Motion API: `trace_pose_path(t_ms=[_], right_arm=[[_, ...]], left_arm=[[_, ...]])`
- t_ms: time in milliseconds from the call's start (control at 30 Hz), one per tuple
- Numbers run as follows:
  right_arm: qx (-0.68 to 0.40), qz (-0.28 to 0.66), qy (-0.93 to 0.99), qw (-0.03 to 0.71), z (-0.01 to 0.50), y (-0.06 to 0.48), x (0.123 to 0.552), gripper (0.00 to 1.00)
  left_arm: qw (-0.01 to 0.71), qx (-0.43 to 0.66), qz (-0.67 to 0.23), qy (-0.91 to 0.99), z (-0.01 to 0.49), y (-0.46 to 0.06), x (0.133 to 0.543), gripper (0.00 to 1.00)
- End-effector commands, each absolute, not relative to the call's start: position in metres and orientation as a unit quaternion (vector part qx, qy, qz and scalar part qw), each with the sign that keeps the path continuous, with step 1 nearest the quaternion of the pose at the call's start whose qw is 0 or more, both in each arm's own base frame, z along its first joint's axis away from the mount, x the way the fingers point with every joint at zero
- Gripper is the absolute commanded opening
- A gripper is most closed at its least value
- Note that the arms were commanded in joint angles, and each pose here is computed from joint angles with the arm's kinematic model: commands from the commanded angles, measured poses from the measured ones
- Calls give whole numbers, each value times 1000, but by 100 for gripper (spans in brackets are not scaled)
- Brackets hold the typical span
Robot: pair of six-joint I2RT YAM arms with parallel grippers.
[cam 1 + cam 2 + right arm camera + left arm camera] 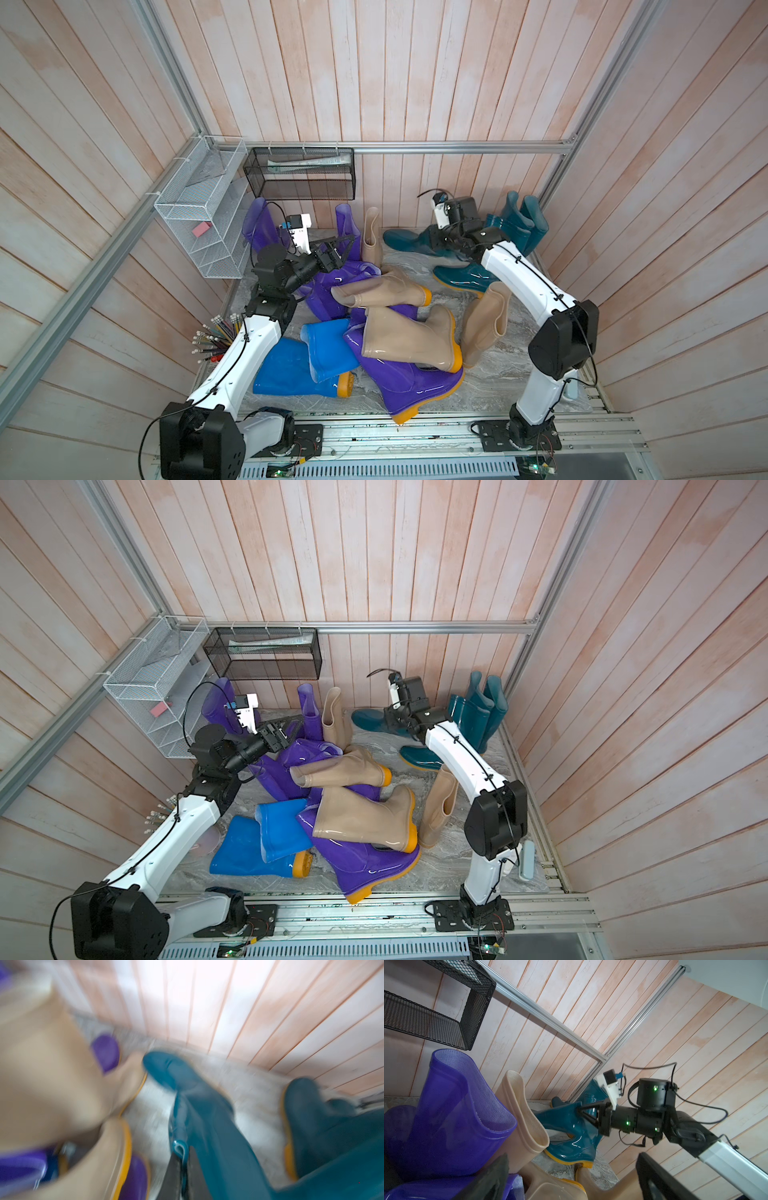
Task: Match and arrange rain boots in pairs
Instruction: Adjust the rain boot at the center of the board.
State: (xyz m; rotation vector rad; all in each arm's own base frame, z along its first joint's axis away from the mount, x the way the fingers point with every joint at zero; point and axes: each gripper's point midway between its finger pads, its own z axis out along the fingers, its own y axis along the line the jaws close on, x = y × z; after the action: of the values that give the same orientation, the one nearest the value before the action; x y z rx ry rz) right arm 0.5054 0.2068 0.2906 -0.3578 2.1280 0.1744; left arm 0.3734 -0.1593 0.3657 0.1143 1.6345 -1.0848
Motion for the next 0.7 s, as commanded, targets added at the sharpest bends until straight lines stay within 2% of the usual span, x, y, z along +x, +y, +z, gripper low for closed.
trace_pose_path(t_ms=[0,133,200,267,367,433,667], right_arm=[[-126,79,871,469,300,201,531,0],[-123,89,883,445,287,198,557,0],[-126,91,884,441,282,201,566,10],[-130,103,880,446,285,207,572,31],[-132,116,869,462,301,211,578,50],[-132,121,863,473,315,209,578,58],[-148,117,843,504,352,186,554,72]], left_arm=[[559,56,-453,692,364,-158,371,98],[559,56,-452,693,363,-158,371,98],[556,56,-452,695,360,-159,372,98],[554,55,-453,696,359,-159,374,98],[553,55,-451,698,357,-159,375,98],[551,54,-452,700,356,-159,376,98],[547,56,-458,699,356,-161,375,98]])
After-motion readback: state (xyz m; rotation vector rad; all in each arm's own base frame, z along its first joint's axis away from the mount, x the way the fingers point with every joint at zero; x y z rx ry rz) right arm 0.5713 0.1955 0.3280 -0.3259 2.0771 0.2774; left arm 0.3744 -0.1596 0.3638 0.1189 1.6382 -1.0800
